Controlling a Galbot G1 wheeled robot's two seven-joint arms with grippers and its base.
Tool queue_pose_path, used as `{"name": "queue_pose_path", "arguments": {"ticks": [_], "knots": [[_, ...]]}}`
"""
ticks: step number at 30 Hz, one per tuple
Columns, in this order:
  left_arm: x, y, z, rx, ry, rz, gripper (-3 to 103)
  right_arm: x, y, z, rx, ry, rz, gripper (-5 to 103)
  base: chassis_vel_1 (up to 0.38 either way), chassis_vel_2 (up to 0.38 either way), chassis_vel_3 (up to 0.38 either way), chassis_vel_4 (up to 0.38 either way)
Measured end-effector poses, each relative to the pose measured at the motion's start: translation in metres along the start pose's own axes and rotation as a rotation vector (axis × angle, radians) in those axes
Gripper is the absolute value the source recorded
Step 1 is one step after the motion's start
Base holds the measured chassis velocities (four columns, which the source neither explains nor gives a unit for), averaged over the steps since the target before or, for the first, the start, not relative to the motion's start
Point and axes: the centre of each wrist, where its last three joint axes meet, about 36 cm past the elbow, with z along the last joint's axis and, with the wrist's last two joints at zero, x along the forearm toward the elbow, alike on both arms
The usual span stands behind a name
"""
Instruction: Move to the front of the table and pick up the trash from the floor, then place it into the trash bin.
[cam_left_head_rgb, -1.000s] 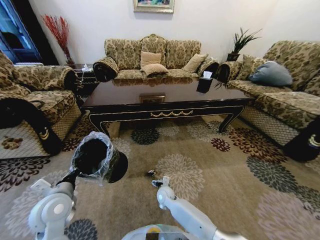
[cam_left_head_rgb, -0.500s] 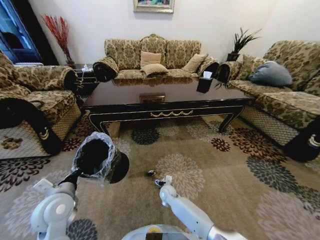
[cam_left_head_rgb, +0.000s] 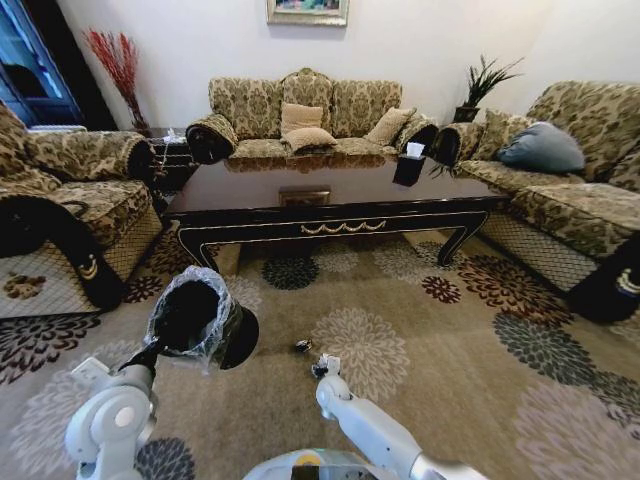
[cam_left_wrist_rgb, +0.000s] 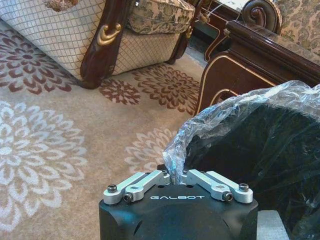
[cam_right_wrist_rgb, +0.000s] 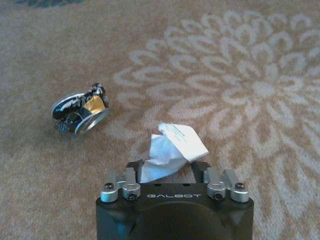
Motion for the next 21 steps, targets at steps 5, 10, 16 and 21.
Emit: {"name": "queue_pose_path", "arguments": {"ticks": [5,10,16,21], "knots": [[0.000,-0.002,0.003,-0.003,0.002,0.000,3,0.000,-0.004,-0.001,0.001,-0.029,-0.005,38,0.000,0.000,0.000,0.000],[0.000,-0.002,0.004,-0.005,0.004,-0.001,3,0.009,-0.006,-0.005,-0.010,-0.054,-0.023,22,0.000,0.000,0.000,0.000],[-0.003,-0.002,0.010,-0.013,0.015,-0.008,3,0.030,-0.009,-0.018,-0.035,-0.116,-0.081,2,0.000,0.000,0.000,0.000],[-0.006,-0.001,0.013,-0.016,0.020,-0.011,3,0.040,-0.016,-0.027,-0.048,-0.152,-0.107,0,0.000,0.000,0.000,0.000]]}}
